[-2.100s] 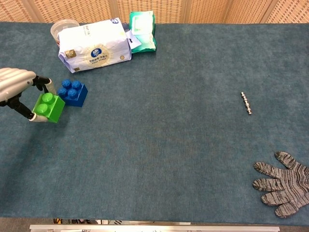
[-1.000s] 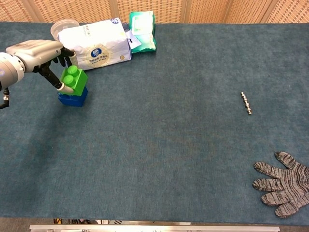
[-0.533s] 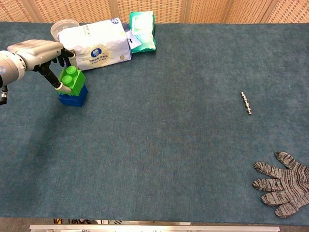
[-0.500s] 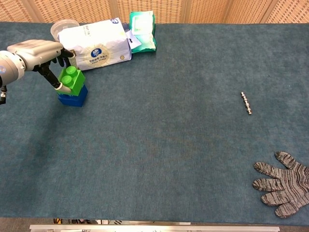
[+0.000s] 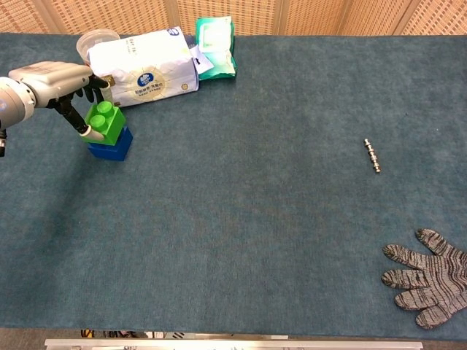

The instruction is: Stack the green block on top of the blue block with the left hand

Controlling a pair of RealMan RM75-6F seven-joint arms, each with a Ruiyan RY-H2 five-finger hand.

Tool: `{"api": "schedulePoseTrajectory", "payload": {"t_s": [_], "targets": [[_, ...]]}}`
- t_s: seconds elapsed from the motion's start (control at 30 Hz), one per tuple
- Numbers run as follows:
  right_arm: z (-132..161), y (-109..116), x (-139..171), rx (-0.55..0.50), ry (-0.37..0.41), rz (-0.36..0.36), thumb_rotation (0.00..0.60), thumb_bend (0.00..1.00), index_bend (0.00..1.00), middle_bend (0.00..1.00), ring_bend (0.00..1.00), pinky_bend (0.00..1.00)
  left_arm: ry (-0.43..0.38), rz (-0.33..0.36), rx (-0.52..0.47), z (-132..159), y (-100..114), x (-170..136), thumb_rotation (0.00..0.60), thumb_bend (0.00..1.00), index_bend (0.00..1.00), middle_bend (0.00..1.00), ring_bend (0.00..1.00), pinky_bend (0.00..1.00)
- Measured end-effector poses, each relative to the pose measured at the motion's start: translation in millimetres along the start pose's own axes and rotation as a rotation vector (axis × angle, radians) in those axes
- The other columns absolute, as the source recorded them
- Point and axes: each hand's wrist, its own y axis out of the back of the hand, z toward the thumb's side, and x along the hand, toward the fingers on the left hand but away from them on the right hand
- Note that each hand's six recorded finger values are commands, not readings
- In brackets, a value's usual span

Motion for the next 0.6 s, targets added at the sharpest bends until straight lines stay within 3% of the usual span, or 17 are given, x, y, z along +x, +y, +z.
{"api": "schedulePoseTrajectory", "payload": {"t_s": [0.6], "targets": [[-1.6,0.1,0.5,-0.002,-0.004,-0.002,0.600,0.23,0.32,0.35,0.23,0.28,-0.004,-0.030,0.006,-0.1,-7.8,3.2,0.600,0.13,0.46,0.39,0.30,0.26]]}}
